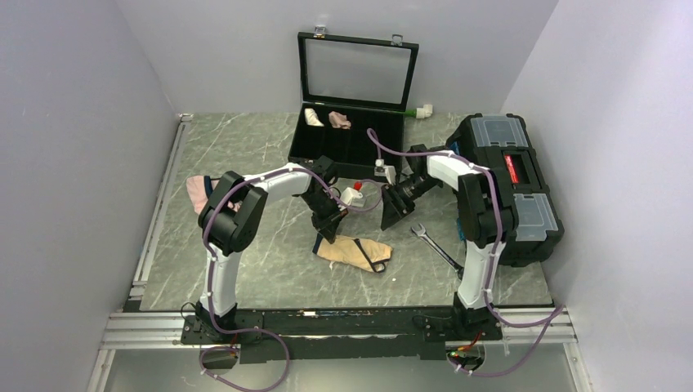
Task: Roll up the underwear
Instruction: Fold the underwear at the center of the board.
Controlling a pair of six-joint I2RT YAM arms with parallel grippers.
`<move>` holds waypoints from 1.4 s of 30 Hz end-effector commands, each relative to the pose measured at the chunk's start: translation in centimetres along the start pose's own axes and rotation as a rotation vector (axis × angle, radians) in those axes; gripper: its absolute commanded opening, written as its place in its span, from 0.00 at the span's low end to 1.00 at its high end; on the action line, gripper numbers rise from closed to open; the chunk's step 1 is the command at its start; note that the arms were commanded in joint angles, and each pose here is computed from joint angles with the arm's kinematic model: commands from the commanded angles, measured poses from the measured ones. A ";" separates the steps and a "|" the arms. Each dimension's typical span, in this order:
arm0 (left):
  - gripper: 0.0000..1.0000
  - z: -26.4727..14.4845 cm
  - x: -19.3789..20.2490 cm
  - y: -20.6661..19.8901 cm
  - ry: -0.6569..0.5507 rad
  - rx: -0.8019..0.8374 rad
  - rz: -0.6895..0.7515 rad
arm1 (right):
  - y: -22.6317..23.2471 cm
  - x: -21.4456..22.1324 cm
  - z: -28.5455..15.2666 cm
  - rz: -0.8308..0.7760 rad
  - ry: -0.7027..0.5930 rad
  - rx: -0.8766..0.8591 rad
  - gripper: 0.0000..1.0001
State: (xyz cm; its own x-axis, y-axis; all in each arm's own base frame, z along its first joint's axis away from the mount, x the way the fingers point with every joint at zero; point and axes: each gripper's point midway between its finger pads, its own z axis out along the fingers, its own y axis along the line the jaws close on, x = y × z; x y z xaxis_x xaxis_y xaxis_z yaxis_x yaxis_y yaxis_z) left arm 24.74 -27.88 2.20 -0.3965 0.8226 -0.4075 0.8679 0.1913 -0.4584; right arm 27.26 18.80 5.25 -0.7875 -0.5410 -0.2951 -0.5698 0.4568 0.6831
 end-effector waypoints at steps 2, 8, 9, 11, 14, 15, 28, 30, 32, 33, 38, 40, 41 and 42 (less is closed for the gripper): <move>0.00 0.5 0.2 1.3 0.030 -0.040 -0.007 | 1.6 -0.9 -2.5 -0.088 -0.114 0.037 0.50; 0.00 0.9 0.5 1.9 0.057 -0.041 -0.036 | 3.7 -0.3 -3.0 -0.163 -0.205 0.014 0.47; 0.00 1.0 0.5 1.9 0.060 -0.039 -0.039 | 4.1 -0.2 -3.0 -0.180 -0.222 0.007 0.46; 0.00 1.1 0.5 2.1 0.064 -0.037 -0.050 | 5.1 0.1 -3.2 -0.213 -0.255 -0.020 0.45; 0.00 1.2 0.5 2.2 0.063 -0.026 -0.067 | 6.9 0.5 -3.4 -0.257 -0.294 -0.066 0.42; 0.00 1.2 0.4 2.2 0.061 -0.017 -0.075 | 7.6 0.9 -3.4 -0.270 -0.301 -0.090 0.41; 0.00 2.6 1.1 2.4 0.119 0.053 -0.150 | 12.1 3.6 -0.4 -0.454 -0.234 -0.175 0.37; 0.00 2.7 1.1 2.4 0.123 0.061 -0.158 | 12.5 3.9 0.8 -0.493 -0.194 -0.173 0.36; 0.00 2.8 1.1 2.4 0.124 0.067 -0.164 | 12.5 3.9 1.9 -0.523 -0.160 -0.158 0.37; 0.00 2.8 1.1 2.4 0.126 0.067 -0.166 | 12.7 3.9 2.5 -0.542 -0.143 -0.161 0.36; 0.00 3.0 1.1 2.4 0.129 0.074 -0.173 | 12.8 3.1 4.9 -0.571 -0.083 -0.169 0.35; 0.00 3.0 1.1 2.4 0.128 0.076 -0.173 | 12.8 2.9 5.8 -0.574 -0.064 -0.172 0.35; 0.00 3.0 1.1 2.5 0.129 0.076 -0.173 | 12.6 2.8 6.4 -0.573 -0.051 -0.172 0.35; 0.00 3.0 1.1 2.5 0.129 0.077 -0.173 | 12.5 2.7 6.9 -0.572 -0.039 -0.168 0.35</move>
State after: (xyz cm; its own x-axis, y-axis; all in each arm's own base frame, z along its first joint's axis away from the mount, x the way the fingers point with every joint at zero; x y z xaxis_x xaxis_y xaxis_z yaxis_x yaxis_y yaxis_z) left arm 24.96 -28.16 1.94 -0.5428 0.8103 -0.2208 0.7198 0.3134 -0.6194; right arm 14.63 25.79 8.62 -0.4355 -0.6428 -0.6302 -0.8249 0.0045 0.5653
